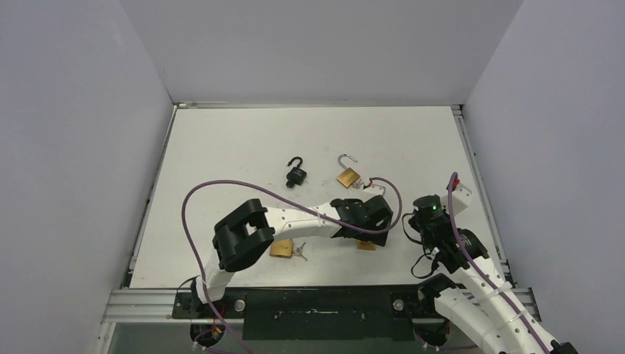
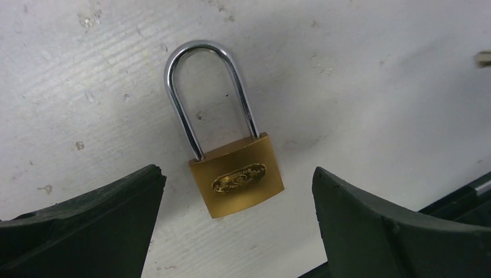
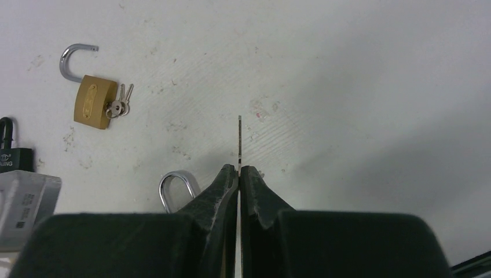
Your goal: Unlock with the key
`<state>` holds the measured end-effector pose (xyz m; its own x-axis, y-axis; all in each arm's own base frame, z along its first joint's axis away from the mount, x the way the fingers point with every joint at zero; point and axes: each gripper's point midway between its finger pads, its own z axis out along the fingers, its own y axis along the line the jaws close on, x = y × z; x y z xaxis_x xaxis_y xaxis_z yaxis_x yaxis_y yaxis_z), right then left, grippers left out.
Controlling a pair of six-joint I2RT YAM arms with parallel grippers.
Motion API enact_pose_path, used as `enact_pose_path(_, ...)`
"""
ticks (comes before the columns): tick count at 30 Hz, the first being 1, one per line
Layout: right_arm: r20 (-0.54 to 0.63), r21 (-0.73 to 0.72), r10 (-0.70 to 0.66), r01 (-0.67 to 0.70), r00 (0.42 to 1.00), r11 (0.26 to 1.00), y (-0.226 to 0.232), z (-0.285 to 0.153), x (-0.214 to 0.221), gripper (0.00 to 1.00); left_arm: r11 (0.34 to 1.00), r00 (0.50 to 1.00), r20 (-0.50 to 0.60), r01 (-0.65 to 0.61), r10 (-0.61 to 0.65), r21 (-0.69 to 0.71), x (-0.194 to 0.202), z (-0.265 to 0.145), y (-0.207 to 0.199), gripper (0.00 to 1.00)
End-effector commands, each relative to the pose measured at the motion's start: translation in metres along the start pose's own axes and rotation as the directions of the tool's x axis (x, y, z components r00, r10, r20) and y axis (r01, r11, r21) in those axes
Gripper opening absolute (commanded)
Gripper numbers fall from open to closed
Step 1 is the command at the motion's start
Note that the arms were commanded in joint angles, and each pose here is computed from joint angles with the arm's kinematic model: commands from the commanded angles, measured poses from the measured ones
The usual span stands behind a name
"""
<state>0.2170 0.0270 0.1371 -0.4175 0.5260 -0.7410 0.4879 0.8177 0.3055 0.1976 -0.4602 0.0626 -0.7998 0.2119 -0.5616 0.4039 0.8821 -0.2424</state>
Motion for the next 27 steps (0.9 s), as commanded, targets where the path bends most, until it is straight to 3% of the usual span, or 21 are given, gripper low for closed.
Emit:
enact_pose_path(1, 0.024, 0.039, 0.024, -0.025, 0.999, 0.999, -0.010, 0.001, -0.002, 0.00, 0.998, 0.997, -0.061, 0.044, -0.047, -0.055, 0.018, 0.008, 0.000, 0.97)
enact_pose_path(5, 0.016, 0.036, 0.026, -0.027, 1.000, 0.999, -0.009, 0.002, 0.001, 0.00, 0.991, 0.995, -0.071, 0.059, -0.068, -0.120, 0.030, 0.015, 0.006, 0.97)
enact_pose_path(8, 0.014, 0.024, 0.034, -0.034, 0.999, 0.999, -0.007, 0.001, 0.001, 0.00, 0.986, 0.995, -0.077, 0.049, -0.062, -0.156, 0.036, 0.020, 0.009, 0.92)
enact_pose_path(18, 0.035, -0.014, 0.061, -0.061, 0.997, 0.998, -0.002, -0.002, -0.005, 0.00, 0.937, 0.995, -0.081, 0.022, -0.054, -0.348, 0.046, 0.023, 0.050, 0.49)
enact_pose_path(27, 0.014, -0.061, 0.082, -0.081, 0.997, 0.995, 0.004, 0.000, 0.003, 0.00, 0.900, 0.988, -0.085, 0.077, -0.125, -0.429, 0.051, 0.001, 0.135, 0.43)
